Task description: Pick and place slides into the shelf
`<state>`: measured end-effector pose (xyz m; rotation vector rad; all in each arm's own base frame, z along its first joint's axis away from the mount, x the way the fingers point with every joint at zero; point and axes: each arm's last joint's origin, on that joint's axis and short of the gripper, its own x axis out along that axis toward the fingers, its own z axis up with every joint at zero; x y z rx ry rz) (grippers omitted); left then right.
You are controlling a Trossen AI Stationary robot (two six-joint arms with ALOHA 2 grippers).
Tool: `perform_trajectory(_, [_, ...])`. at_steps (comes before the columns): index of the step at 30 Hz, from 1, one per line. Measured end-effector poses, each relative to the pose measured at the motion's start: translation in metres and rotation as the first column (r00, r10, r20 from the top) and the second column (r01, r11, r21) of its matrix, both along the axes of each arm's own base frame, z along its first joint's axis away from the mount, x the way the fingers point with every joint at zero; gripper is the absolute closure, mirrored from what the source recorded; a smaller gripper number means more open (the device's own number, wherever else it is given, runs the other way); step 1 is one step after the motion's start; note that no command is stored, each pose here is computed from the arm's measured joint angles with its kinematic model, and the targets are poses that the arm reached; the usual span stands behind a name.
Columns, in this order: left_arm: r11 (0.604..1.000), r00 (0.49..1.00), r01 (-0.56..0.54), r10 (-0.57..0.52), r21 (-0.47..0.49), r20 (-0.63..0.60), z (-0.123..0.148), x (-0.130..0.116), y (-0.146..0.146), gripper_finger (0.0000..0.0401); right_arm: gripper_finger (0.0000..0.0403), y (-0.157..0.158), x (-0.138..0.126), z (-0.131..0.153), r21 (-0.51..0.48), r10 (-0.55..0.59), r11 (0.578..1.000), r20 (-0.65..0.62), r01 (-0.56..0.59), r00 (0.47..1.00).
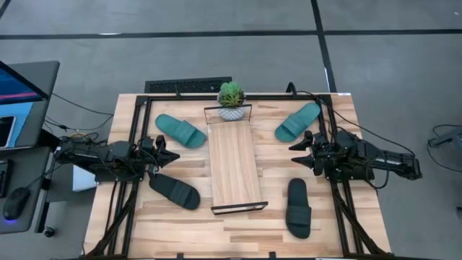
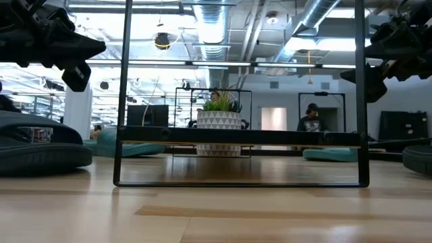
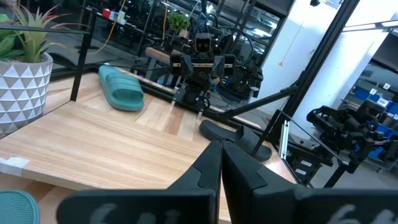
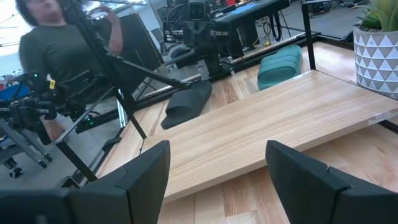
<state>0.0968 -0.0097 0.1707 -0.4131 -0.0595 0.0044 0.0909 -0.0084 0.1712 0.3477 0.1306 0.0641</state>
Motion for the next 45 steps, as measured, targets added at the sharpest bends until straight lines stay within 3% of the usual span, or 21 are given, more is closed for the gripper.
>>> perform_trajectory(34, [1.000, 1.000, -0.001, 0.001, 0.000, 0.000, 0.0000, 0.0000, 0.0000, 0.0401, 0.0147, 0.0000, 0.0000, 0.0000, 0.000, 0.001, 1.000, 0.000, -0.001, 1.000])
perform_trajectory(45, [0.985, 0.985, -0.170, 0.170, -0.016, 0.016, 0.0018, -0.0006, 0.0049, 0.0401, 0.0147, 0.0000, 0.0000, 0.0000, 0.000, 0.000, 1.000, 0.000, 0.000, 1.000])
